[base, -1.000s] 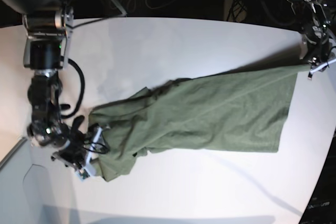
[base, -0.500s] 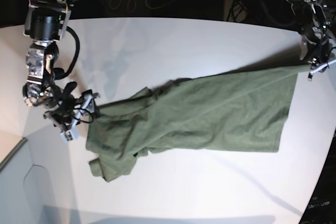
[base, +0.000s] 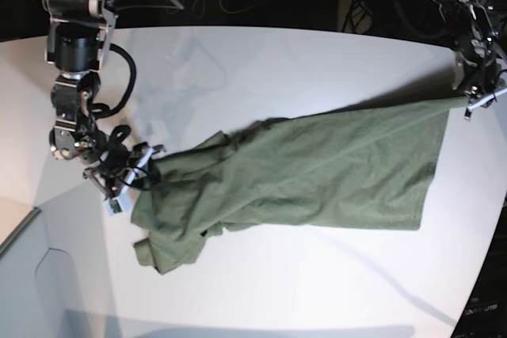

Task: Layout the t-shirt on the table in an organized manner, then fold the t-shirt properly
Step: 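Pull the shirt taut between both grippers, right gripper moving away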

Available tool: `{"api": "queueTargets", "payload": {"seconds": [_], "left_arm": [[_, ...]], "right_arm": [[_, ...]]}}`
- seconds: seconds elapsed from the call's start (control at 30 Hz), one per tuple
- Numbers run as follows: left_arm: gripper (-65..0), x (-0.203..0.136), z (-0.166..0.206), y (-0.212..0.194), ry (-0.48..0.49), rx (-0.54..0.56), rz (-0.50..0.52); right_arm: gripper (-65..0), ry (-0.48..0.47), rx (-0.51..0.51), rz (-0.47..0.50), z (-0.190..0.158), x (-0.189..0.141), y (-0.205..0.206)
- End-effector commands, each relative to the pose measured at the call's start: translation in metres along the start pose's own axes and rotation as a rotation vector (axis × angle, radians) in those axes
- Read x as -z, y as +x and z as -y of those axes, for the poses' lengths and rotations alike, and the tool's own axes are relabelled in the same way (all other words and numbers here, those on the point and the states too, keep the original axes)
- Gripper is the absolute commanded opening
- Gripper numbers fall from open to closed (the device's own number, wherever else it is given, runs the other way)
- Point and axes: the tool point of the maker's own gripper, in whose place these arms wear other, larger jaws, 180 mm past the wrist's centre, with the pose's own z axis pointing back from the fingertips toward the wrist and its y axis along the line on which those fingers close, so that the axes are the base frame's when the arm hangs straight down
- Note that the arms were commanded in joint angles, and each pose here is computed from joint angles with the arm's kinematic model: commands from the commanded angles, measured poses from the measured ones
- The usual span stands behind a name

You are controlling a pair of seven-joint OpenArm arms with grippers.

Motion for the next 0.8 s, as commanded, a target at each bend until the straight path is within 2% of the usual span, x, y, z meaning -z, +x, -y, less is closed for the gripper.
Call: {"api": "queueTargets", "payload": {"seconds": [0.0, 0.03, 0.17, 0.33, 0.53, 0.63, 0.77], "left_arm": [[-65.0, 0.000, 0.005, 0.015, -0.017, 0.011, 0.046], [-65.0, 0.000, 0.005, 0.015, -0.017, 0.011, 0.046], [-65.0, -0.001, 0.005, 0.015, -0.017, 0.012, 0.046], [-65.0, -0.003, 0.007, 0.018, -0.024, 0.014, 0.055], [-65.0, -0.020, 0.014, 0.018, -0.049, 0.008, 0.071], [-65.0, -0.027, 0.019, 0.015, -0.065, 0.009, 0.068], [-65.0, -0.032, 0.016, 0.006, -0.066, 0.031, 0.049]], "right_arm": [[-61.1, 0.006, -0.010, 0.056, 0.004, -0.004, 0.019], [-65.0, 0.004, -0.008, 0.047, 0.004, -0.004, 0.014], [-65.0, -0.043, -0.085, 0.018, 0.008, -0.030, 0.003], [-65.0, -0.148, -0.251, 0.048, 0.000, -0.095, 0.013], [-65.0, -0.314, -0.311, 0.076, 0.007, -0.166, 0.025], [-65.0, -0.361, -0.323, 0.020, 0.012, -0.185, 0.014], [-65.0, -0.363, -0.360, -0.061, 0.010, -0.199, -0.010]]}}
